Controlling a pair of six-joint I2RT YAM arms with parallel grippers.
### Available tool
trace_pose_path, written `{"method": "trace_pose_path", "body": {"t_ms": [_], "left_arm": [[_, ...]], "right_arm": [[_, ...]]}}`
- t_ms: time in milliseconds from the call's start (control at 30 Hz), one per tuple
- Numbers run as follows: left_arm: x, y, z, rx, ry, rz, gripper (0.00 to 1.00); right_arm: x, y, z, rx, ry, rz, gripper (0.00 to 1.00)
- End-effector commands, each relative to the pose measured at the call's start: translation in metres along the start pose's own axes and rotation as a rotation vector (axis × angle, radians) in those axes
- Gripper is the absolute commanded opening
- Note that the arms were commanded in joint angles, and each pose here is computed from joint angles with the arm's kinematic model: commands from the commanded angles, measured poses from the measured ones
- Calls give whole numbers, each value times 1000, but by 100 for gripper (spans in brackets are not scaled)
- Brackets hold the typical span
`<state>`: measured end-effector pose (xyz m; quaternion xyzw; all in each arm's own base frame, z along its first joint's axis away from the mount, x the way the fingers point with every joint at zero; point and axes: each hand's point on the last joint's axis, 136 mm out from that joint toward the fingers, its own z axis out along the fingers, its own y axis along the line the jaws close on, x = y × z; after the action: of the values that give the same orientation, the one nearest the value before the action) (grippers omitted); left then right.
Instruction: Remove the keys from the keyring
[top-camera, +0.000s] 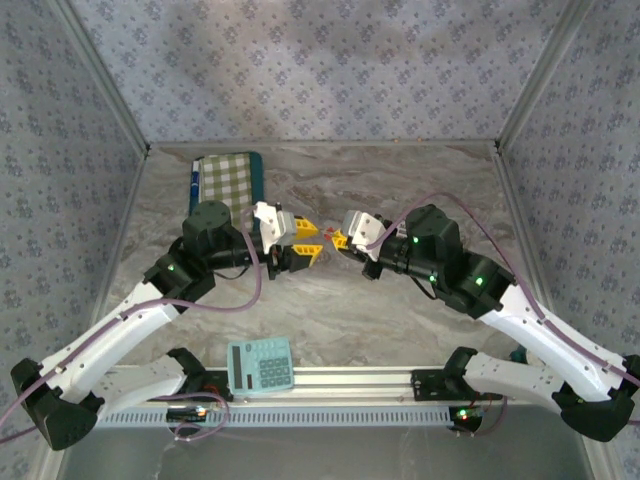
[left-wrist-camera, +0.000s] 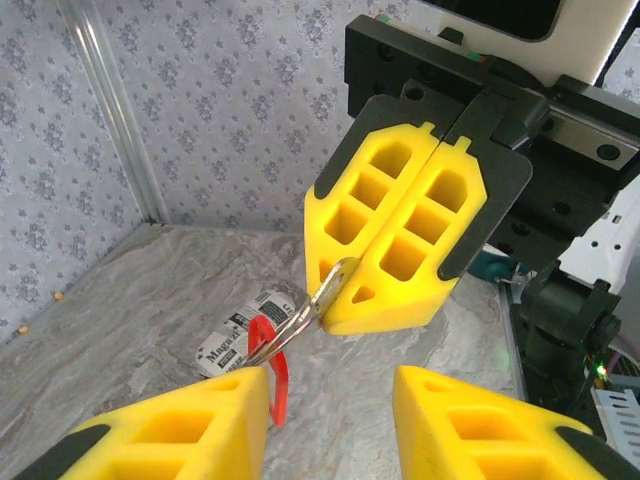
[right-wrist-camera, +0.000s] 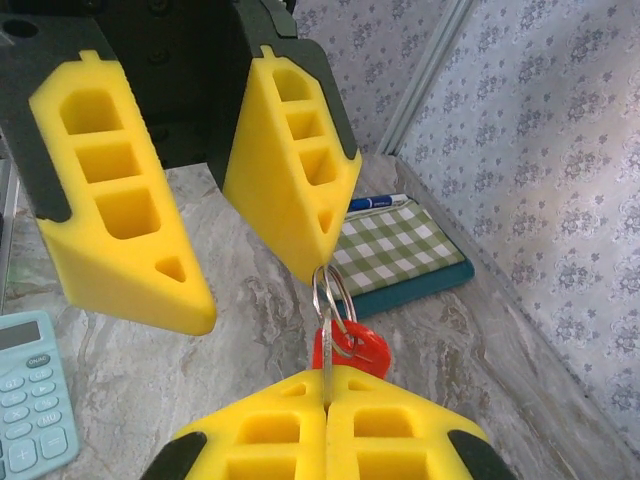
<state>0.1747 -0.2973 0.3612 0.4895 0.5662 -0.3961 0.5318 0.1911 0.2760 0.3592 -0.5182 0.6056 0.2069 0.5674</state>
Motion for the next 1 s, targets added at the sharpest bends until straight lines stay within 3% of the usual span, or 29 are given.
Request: {"method": "trace_pose_path", "body": {"t_ms": [0,167,333,433,567,967], "left_arm": [[-8,-2,-2,23,-3,17,40],[-9,8,-5,-33,7,25,42],[-10,22,-18,-112,-3,24,59],[-14,19,-20,-89,-15,39,62],[-17,12,-14,-21,8,58,62],[-15,-1,-4,119,42,39,42]], "right_arm": [[-6,0,-2,-7,-31,15,0],[-6,1,-2,-11,-34,18,0],[-4,2,-2,-16,-27,20,0],[-4,5,-2,-33,-29,25,0],[-5,7,-2,-49,-35,35,0],[-5,5,-4,-46,-40,51,0]]}}
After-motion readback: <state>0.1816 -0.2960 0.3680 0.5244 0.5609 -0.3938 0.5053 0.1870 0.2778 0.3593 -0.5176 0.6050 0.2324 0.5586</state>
